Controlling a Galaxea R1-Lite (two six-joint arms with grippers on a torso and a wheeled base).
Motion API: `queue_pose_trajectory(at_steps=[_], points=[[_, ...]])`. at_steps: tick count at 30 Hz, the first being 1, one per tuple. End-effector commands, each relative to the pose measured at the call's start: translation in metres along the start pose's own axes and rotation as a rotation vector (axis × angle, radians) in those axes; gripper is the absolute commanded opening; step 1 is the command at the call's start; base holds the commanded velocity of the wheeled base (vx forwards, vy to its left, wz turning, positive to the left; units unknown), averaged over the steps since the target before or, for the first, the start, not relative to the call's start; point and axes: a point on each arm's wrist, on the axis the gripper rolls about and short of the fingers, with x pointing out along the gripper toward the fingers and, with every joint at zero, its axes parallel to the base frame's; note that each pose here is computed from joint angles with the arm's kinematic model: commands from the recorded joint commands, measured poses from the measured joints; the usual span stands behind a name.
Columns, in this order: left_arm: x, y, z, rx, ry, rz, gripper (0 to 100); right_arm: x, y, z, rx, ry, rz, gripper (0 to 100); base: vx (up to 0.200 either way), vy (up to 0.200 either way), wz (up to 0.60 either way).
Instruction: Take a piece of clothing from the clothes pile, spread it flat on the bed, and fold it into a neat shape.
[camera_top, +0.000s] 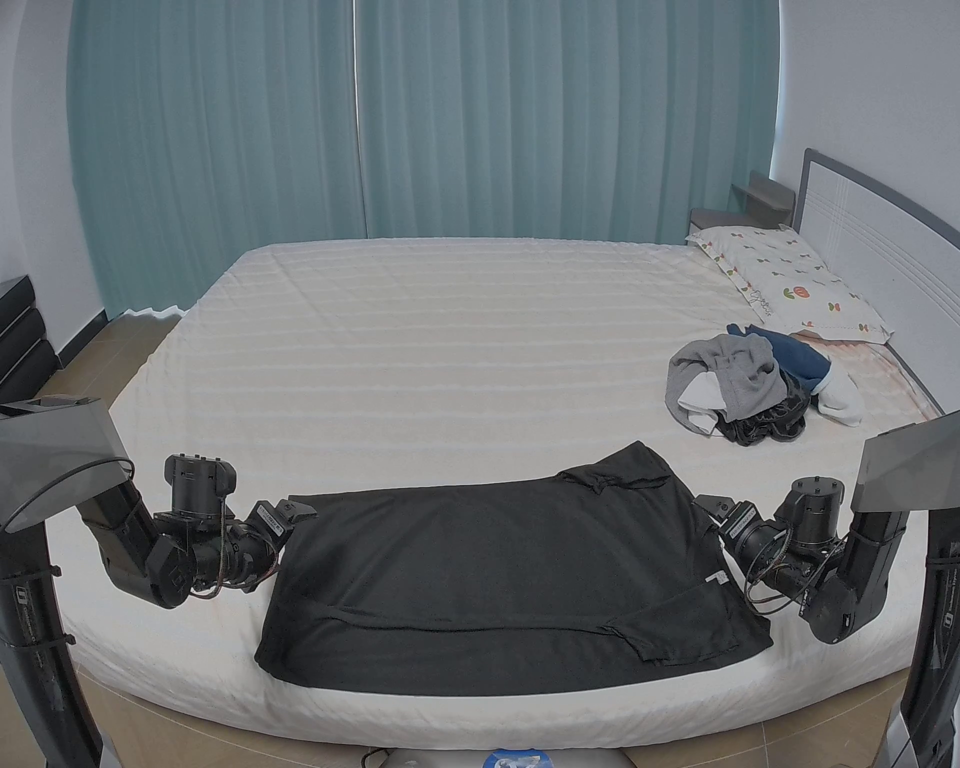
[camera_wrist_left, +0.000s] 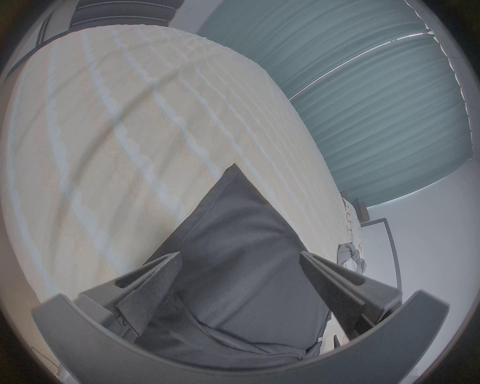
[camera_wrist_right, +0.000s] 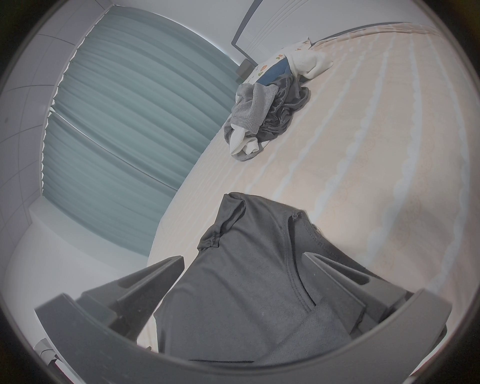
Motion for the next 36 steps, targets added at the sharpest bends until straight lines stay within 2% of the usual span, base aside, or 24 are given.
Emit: queue_pose_trajectory(at_steps=[1, 4, 5, 10, 14, 16, 20, 27, 32, 34, 36], points=[[0.002, -0.002, 0.002, 0.002, -0.011, -0.012, 100, 0.002, -0.002, -0.002, 0.000, 0.008, -0.007, 100, 0.000, 0.000, 0.00], [0.002, -0.004, 0.006, 0.001, -0.029, -0.022, 100, 0.003, -0.004, -0.003, 0.000, 0.010, -0.013, 100, 0.000, 0.000, 0.00], [0.003, -0.010, 0.014, 0.003, -0.077, -0.028, 100, 0.004, -0.006, -0.001, 0.003, 0.005, -0.015, 100, 0.000, 0.000, 0.00], [0.012, -0.017, 0.026, 0.009, -0.170, -0.013, 100, 0.003, -0.010, 0.003, 0.015, -0.003, -0.022, 100, 0.000, 0.000, 0.00], [0.026, -0.021, 0.038, 0.018, -0.204, -0.028, 100, 0.005, -0.016, 0.002, 0.028, 0.018, -0.029, 100, 0.000, 0.000, 0.00], [0.036, -0.020, 0.046, 0.056, -0.218, -0.028, 100, 0.005, -0.017, 0.002, 0.046, 0.018, -0.029, 100, 0.000, 0.000, 0.00], [0.058, -0.018, 0.054, 0.100, -0.227, -0.023, 100, 0.006, -0.017, 0.002, 0.083, 0.027, -0.023, 100, 0.000, 0.000, 0.00], [0.095, -0.026, 0.070, 0.134, -0.248, -0.046, 100, 0.012, -0.028, -0.006, 0.089, 0.069, -0.044, 100, 0.000, 0.000, 0.00], [0.111, -0.014, 0.065, 0.141, -0.230, -0.026, 100, 0.015, -0.031, -0.010, 0.088, 0.080, -0.046, 100, 0.000, 0.000, 0.00], [0.113, -0.008, 0.067, 0.199, -0.240, -0.018, 100, 0.014, -0.031, -0.010, 0.087, 0.080, -0.039, 100, 0.000, 0.000, 0.00], [0.115, -0.003, 0.067, 0.212, -0.238, -0.012, 100, 0.014, -0.032, -0.011, 0.087, 0.082, -0.041, 100, 0.000, 0.000, 0.00]])
